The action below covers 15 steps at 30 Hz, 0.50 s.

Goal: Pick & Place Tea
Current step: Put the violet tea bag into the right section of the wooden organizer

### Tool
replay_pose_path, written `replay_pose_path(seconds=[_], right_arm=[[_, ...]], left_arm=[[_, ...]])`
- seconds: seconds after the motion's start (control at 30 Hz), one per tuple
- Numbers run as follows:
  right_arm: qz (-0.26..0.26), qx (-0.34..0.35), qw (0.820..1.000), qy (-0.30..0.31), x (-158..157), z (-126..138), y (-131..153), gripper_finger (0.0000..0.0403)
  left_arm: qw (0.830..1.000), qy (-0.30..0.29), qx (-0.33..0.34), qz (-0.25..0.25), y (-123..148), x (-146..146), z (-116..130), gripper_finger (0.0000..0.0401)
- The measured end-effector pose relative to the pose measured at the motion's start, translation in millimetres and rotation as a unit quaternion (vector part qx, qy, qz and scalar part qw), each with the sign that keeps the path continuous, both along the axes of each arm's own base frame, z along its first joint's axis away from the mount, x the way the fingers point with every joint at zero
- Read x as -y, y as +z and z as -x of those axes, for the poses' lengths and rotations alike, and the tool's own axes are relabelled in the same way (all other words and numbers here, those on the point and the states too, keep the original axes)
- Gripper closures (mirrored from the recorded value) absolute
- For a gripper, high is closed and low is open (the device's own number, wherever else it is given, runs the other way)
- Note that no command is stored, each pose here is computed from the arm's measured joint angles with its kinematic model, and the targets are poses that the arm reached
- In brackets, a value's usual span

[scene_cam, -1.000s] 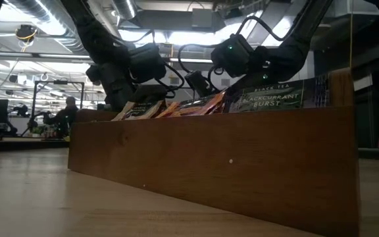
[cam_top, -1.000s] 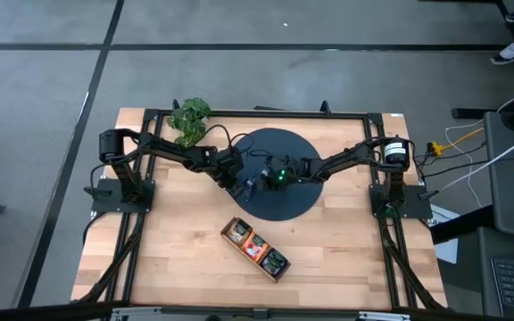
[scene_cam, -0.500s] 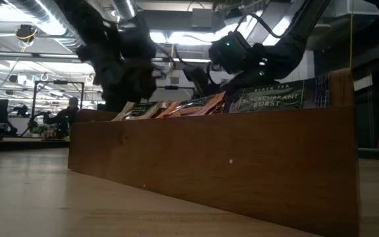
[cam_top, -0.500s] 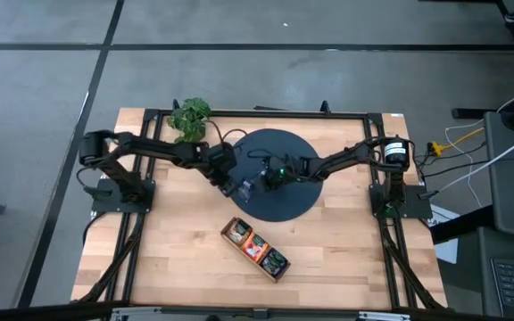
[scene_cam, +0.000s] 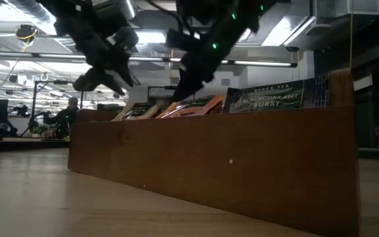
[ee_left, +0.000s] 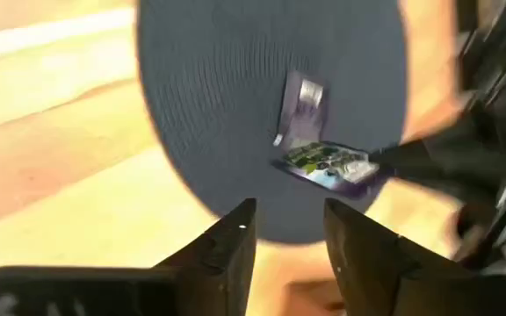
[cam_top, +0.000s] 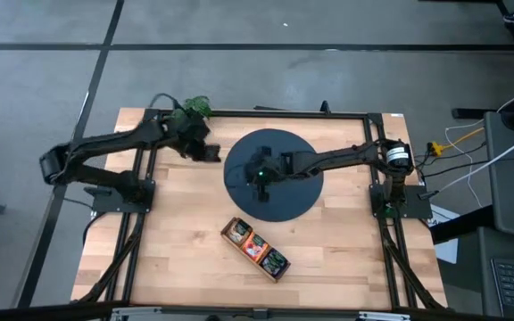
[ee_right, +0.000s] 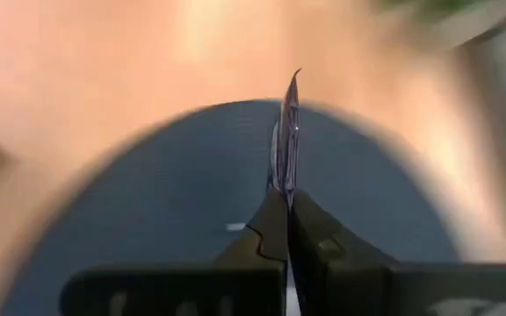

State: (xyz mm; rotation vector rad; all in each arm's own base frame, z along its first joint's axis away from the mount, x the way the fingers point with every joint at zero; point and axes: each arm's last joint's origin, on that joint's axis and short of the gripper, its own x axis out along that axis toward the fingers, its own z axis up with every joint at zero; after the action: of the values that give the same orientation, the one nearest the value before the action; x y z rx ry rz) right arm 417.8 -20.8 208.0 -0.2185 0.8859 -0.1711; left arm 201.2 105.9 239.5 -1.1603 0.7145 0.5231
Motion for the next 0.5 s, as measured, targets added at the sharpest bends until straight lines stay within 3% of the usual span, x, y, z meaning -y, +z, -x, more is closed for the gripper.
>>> replay_pose_path(seconds=[0.13, 0.23, 0.33, 0.5], right_arm=[[0.201, -0.01, 0.979, -0.012, -2.5, -9.1, 31.0, 0.04], [0.298, -0.005, 0.954, -0.042, 0.0, -14.7, 49.3, 0.04], [0.347, 0.005, 0.936, -0.054, 2.2, -19.5, 65.1, 0.0399], [0.376, 0.038, 0.924, -0.048, 2.0, -26.0, 83.9, 0.0399]], left_arm=[[0.992, 0.088, 0.066, 0.061, 14.9, -17.2, 14.3, 0.0253], [0.976, 0.145, 0.133, 0.092, 27.9, -27.4, 17.4, 0.0243], [0.957, 0.166, 0.216, 0.105, 43.8, -34.0, 13.9, 0.0237], [0.927, 0.164, 0.321, 0.108, 65.4, -38.5, 7.7, 0.0234]])
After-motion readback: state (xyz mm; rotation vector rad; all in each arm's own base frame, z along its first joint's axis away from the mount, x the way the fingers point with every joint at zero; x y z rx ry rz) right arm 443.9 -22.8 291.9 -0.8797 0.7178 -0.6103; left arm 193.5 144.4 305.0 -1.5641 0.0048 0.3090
